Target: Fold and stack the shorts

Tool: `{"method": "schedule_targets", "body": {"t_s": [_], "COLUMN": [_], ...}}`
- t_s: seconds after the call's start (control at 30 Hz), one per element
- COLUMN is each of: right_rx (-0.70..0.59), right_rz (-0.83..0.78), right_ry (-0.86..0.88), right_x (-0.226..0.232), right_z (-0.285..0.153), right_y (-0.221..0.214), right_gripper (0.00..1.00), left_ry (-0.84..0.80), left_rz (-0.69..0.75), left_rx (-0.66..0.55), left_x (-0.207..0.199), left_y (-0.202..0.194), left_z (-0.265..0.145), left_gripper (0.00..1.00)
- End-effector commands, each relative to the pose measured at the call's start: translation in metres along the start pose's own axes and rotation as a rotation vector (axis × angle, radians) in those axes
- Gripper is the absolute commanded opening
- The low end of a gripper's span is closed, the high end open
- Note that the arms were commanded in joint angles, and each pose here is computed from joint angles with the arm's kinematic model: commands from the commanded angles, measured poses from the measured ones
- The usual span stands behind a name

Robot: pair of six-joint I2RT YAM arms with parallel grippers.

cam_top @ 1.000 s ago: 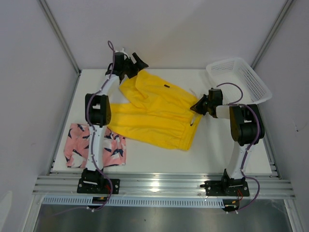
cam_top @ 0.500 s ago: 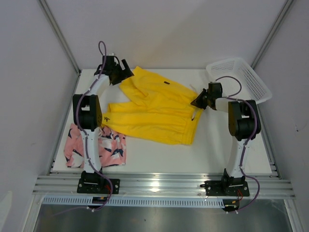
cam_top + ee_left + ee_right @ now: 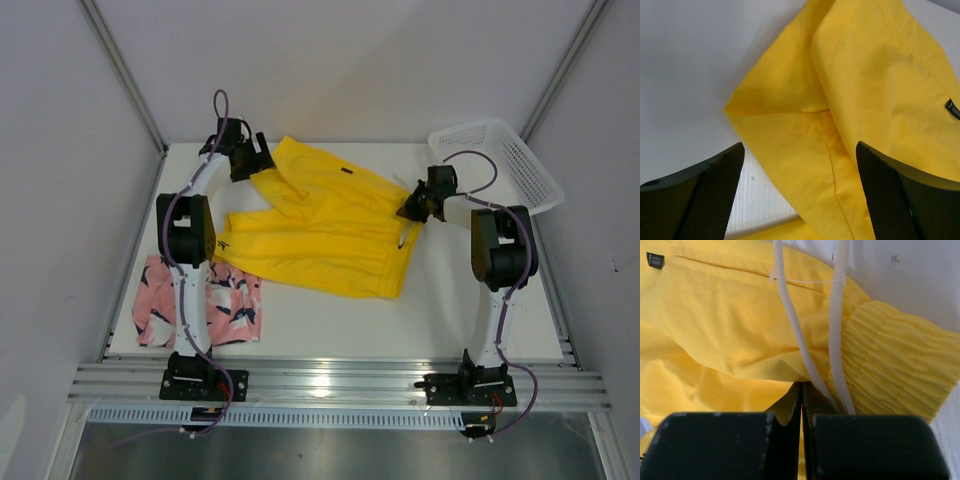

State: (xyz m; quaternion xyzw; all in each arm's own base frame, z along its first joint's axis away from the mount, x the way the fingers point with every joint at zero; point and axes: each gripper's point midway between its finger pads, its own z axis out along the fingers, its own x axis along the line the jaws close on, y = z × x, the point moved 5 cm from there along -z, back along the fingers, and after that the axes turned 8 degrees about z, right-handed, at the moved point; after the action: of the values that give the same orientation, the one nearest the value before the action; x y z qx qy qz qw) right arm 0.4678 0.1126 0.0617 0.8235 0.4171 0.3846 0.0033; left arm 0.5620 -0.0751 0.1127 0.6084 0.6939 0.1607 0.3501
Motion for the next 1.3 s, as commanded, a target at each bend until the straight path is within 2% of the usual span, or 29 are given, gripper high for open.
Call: {"method": "schedule_targets", "body": {"t_s": [0.0, 0.13, 0.27, 0.4, 0.53, 0.63, 0.8, 0.9, 1.0, 1.03, 1.1, 1.13, 1.2, 1.27], "right_rx": [-0.043, -0.041, -0.026, -0.019, -0.016, -0.001, 0.029, 0.037, 0.020, 0.017, 0.015, 0.011, 0.008, 0.013], "right_rz": [-0.056, -0.077, -0.092, -0.091, -0.091, -0.097, -0.122, -0.130, -0.140, -0.143, -0.142, -0.143, -0.150, -0.151], "right_ry": [0.013, 0.027, 0.040, 0.045, 0.040, 0.060, 0.098, 0.106, 0.135, 0.140, 0.137, 0.139, 0.135, 0.132], "right_x": [0.019, 0.025, 0.029, 0.030, 0.027, 0.029, 0.035, 0.038, 0.044, 0.046, 0.045, 0.046, 0.044, 0.042], "right_z": [-0.012, -0.013, -0.011, -0.009, -0.009, -0.010, -0.015, -0.019, -0.022, -0.024, -0.025, -0.027, -0.027, -0.026], "right_y": [0.008, 0.001, -0.009, -0.013, -0.015, -0.018, -0.034, -0.039, -0.038, -0.038, -0.039, -0.039, -0.039, -0.040], "right_gripper": [0.00, 0.00, 0.00, 0.00, 0.00, 0.00, 0.01, 0.01, 0.01, 0.01, 0.01, 0.01, 0.01, 0.01], "left_ry": [0.004, 0.020, 0.043, 0.078, 0.124, 0.152, 0.165, 0.207, 0.223, 0.228, 0.232, 0.234, 0.235, 0.239], "left_rz": [0.025, -0.003, -0.024, -0.005, 0.009, 0.015, 0.032, 0.049, 0.051, 0.048, 0.048, 0.048, 0.045, 0.041], "left_rx": [0.013, 0.043, 0.068, 0.088, 0.109, 0.130, 0.155, 0.187, 0.200, 0.203, 0.212, 0.216, 0.195, 0.201], "left_x": [-0.002, -0.005, -0.003, -0.003, 0.001, 0.006, 0.002, 0.004, 0.005, 0.006, 0.006, 0.007, 0.005, 0.007], "left_y": [0.004, 0.003, -0.004, -0.010, -0.013, -0.017, -0.023, -0.032, -0.036, -0.036, -0.038, -0.040, -0.034, -0.040], "left_z": [0.011, 0.019, 0.020, 0.023, 0.023, 0.024, 0.029, 0.034, 0.035, 0.034, 0.034, 0.034, 0.029, 0.026], "left_gripper": [0.93, 0.85, 0.71, 0.66, 0.50, 0.50, 0.68, 0.71, 0.61, 0.54, 0.38, 0.23, 0.05, 0.04]}}
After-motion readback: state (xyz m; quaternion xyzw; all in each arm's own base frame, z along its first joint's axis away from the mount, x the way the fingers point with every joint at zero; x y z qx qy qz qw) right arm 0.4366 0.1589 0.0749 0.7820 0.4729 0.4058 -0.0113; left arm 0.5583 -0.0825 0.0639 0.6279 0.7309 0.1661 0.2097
